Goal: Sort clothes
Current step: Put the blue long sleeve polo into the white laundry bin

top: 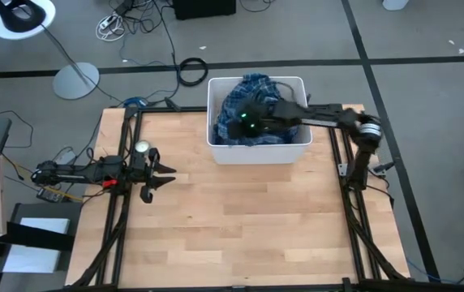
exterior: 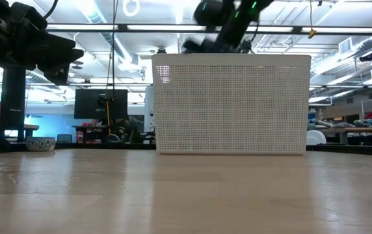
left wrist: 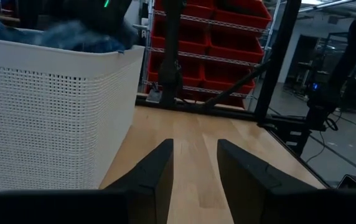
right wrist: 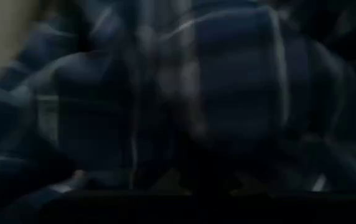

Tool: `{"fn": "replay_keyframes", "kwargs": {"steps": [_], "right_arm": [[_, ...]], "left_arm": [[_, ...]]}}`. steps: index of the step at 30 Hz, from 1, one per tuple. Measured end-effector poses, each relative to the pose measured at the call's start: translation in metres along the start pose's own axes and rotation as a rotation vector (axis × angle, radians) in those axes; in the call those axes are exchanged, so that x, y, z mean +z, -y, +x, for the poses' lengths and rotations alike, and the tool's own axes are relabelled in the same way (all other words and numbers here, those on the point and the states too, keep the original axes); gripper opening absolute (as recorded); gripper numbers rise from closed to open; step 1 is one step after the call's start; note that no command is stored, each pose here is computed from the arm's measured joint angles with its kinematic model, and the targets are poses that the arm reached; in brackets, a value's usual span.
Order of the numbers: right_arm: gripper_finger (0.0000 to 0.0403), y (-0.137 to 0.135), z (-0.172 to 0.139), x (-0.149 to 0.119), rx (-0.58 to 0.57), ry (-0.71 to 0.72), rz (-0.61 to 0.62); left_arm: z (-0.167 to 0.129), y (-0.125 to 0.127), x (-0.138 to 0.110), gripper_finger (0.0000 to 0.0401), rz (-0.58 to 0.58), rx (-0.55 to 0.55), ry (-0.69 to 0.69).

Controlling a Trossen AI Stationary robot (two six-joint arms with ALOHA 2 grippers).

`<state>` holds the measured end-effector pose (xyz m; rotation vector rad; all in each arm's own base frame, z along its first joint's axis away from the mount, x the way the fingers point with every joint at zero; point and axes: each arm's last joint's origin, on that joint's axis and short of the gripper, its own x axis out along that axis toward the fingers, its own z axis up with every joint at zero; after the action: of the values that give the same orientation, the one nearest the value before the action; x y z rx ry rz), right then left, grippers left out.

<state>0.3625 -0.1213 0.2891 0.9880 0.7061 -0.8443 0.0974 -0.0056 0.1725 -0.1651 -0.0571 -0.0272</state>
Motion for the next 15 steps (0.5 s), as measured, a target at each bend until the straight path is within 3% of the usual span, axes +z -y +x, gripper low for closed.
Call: {"fn": "replay_keyframes", "kwargs": {"steps": [5, 9, 15], "right_arm": [[0.0000, 0.017, 0.066, 0.002, -0.135, -0.094, 0.042], [0.0000, 0.025, 0.097, -0.001, -0.182, -0.146, 0.064], [0.0001, 0.023, 0.089, 0.001, -0.147, -0.126, 0.065]], "left_arm": [[0.000, 0.000, 0.000, 0.0128, 0.000, 0.000, -0.001], [0.000, 0.000, 0.000, 0.0128, 0.000, 0.000, 0.000], [0.000, 0.000, 0.000, 0.0128, 0.000, 0.000, 0.000]]}}
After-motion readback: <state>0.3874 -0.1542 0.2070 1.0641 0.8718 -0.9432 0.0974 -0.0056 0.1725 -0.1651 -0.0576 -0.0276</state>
